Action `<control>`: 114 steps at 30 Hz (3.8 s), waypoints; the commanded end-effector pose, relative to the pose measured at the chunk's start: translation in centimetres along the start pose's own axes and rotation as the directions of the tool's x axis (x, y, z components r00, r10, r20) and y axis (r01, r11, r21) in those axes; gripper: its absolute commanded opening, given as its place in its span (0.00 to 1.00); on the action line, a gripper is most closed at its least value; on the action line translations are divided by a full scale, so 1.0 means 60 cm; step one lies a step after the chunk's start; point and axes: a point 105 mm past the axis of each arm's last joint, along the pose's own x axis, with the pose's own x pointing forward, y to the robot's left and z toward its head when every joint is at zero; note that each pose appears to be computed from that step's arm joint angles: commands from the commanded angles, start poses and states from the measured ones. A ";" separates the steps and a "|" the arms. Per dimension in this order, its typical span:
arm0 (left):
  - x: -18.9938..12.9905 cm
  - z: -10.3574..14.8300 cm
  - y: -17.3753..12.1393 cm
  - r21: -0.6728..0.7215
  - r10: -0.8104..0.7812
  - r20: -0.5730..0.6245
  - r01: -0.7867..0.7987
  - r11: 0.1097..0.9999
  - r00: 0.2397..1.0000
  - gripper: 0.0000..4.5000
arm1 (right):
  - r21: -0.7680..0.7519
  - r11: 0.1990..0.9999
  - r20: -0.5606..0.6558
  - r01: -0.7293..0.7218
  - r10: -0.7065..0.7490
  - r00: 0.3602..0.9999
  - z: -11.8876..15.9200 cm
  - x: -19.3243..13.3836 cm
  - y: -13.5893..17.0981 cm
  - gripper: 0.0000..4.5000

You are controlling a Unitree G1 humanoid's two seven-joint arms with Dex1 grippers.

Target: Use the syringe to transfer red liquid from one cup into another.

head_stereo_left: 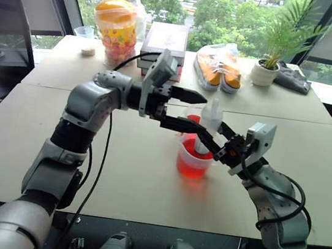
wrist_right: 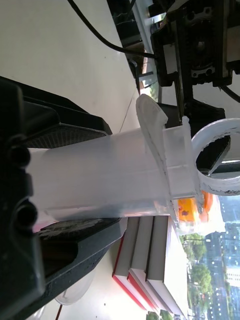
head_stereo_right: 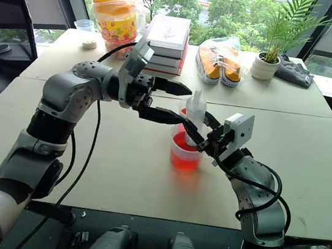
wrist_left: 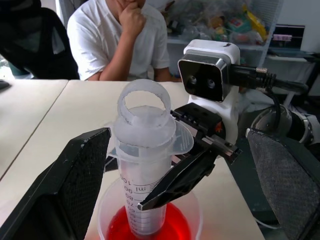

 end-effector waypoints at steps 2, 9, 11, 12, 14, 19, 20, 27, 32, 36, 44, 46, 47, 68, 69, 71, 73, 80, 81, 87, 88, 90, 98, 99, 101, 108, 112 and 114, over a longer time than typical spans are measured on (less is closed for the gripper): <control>0.005 0.022 -0.012 0.037 -0.030 0.034 0.029 0.999 0.999 1.00 | -0.018 1.000 0.029 -0.021 0.021 0.999 0.016 0.005 0.003 0.34; 0.037 0.014 -0.017 0.022 -0.063 0.044 0.062 0.998 0.997 1.00 | -0.017 1.000 0.016 -0.026 0.027 1.000 0.013 0.006 0.005 0.34; 0.047 0.010 -0.018 0.018 -0.065 0.042 0.064 0.998 0.997 1.00 | -0.017 1.000 0.015 -0.025 0.025 1.000 0.013 0.006 0.005 0.34; 0.051 0.009 -0.017 0.016 -0.063 0.042 0.062 0.998 0.997 0.94 | -0.017 1.000 0.015 -0.025 0.025 1.000 0.014 0.006 0.005 0.34; 0.055 0.007 -0.016 0.012 -0.060 0.043 0.060 0.998 0.997 0.81 | -0.017 1.000 0.014 -0.023 0.023 1.000 0.014 0.006 0.006 0.34; 0.057 0.010 -0.010 0.008 -0.044 0.054 0.044 0.999 0.998 0.28 | -0.014 1.000 0.012 -0.026 0.026 1.000 0.015 0.004 0.008 0.34; 0.056 0.011 -0.008 0.009 -0.042 0.057 0.042 0.999 0.997 0.17 | -0.013 1.000 0.010 -0.028 0.028 1.000 0.015 0.004 0.009 0.34; 0.047 0.045 0.007 0.045 -0.010 0.106 0.005 0.999 0.994 0.01 | 0.014 0.998 -0.030 -0.054 0.055 0.998 0.000 0.002 0.017 0.34; 0.038 0.074 0.019 0.083 0.015 0.139 -0.026 0.996 0.990 0.01 | 0.036 0.997 -0.060 -0.066 0.068 0.996 -0.011 0.001 0.018 0.34; 0.032 0.091 0.026 0.111 0.030 0.156 -0.048 0.993 0.987 0.01 | 0.060 0.995 -0.091 -0.075 0.080 0.993 -0.025 -0.001 0.020 0.34; 0.022 0.104 0.037 0.130 0.058 0.169 -0.081 0.988 0.984 0.01 | 0.097 0.992 -0.121 -0.083 0.094 0.988 -0.046 -0.003 0.024 0.34; 0.021 0.105 0.039 0.135 0.062 0.168 -0.085 0.987 0.984 0.01 | 0.098 0.992 -0.121 -0.081 0.093 0.988 -0.046 -0.004 0.023 0.34; 0.021 0.106 0.040 0.136 0.064 0.170 -0.088 0.987 0.983 0.01 | 0.098 0.992 -0.121 -0.082 0.093 0.988 -0.046 -0.004 0.023 0.34; 0.007 0.052 0.039 0.062 0.062 0.098 -0.068 0.996 0.993 0.76 | 0.021 0.997 0.017 -0.075 0.074 0.997 0.059 0.015 0.003 0.34; 0.004 0.051 0.036 0.063 0.055 0.094 -0.061 0.996 0.994 0.85 | 0.024 0.997 0.018 -0.074 0.074 0.997 0.061 0.016 0.003 0.34; -0.002 0.048 0.030 0.065 0.047 0.085 -0.052 0.997 0.995 0.85 | 0.027 0.997 0.018 -0.074 0.074 0.997 0.063 0.016 0.002 0.34; -0.011 0.045 0.029 0.062 0.054 0.075 -0.059 0.996 0.996 0.85 | 0.028 0.997 0.018 -0.075 0.075 0.997 0.065 0.017 0.002 0.34; -0.063 0.034 0.036 0.056 0.159 0.041 -0.161 0.985 0.986 0.85 | 0.036 0.996 0.027 -0.081 0.080 0.996 0.078 0.020 0.001 0.34; -0.074 0.032 0.039 0.057 0.187 0.034 -0.189 0.980 0.982 0.85 | 0.040 0.996 0.031 -0.084 0.083 0.996 0.086 0.022 -0.001 0.34; -0.110 0.033 0.054 0.069 0.299 0.036 -0.301 0.951 0.953 0.85 | 0.030 0.995 0.052 -0.093 0.091 0.994 0.148 0.041 -0.038 0.34; -0.113 0.033 0.056 0.071 0.313 0.038 -0.315 0.946 0.949 0.85 | 0.029 0.995 0.060 -0.091 0.089 0.994 0.160 0.046 -0.048 0.34; -0.118 0.033 0.058 0.071 0.330 0.044 -0.333 0.940 0.943 0.85 | 0.030 0.997 0.083 -0.068 0.066 0.994 0.177 0.063 -0.073 0.34; -0.117 0.030 0.053 0.077 0.345 0.049 -0.348 0.934 0.937 0.85 | 0.003 0.999 0.101 0.032 -0.032 0.994 0.135 0.130 -0.153 0.34; -0.117 0.031 0.053 0.082 0.347 0.051 -0.350 0.933 0.937 0.85 | 0.002 0.999 0.099 0.033 -0.033 0.995 0.125 0.133 -0.155 0.34; -0.116 0.035 0.058 0.092 0.359 0.057 -0.363 0.927 0.931 0.85 | 0.011 1.000 0.093 0.026 -0.027 0.995 0.105 0.139 -0.154 0.34; -0.076 0.089 0.102 0.173 0.378 0.137 -0.397 0.901 0.916 0.85 | 0.040 0.998 0.093 0.039 -0.043 0.995 0.074 0.147 -0.151 0.34; -0.043 0.112 0.120 0.188 0.354 0.173 -0.384 0.904 0.919 0.85 | 0.042 0.998 0.096 0.036 -0.040 0.995 0.072 0.146 -0.144 0.34; -0.026 0.117 0.127 0.194 0.341 0.180 -0.373 0.907 0.923 0.85 | 0.043 0.998 0.096 0.034 -0.038 0.995 0.070 0.146 -0.140 0.34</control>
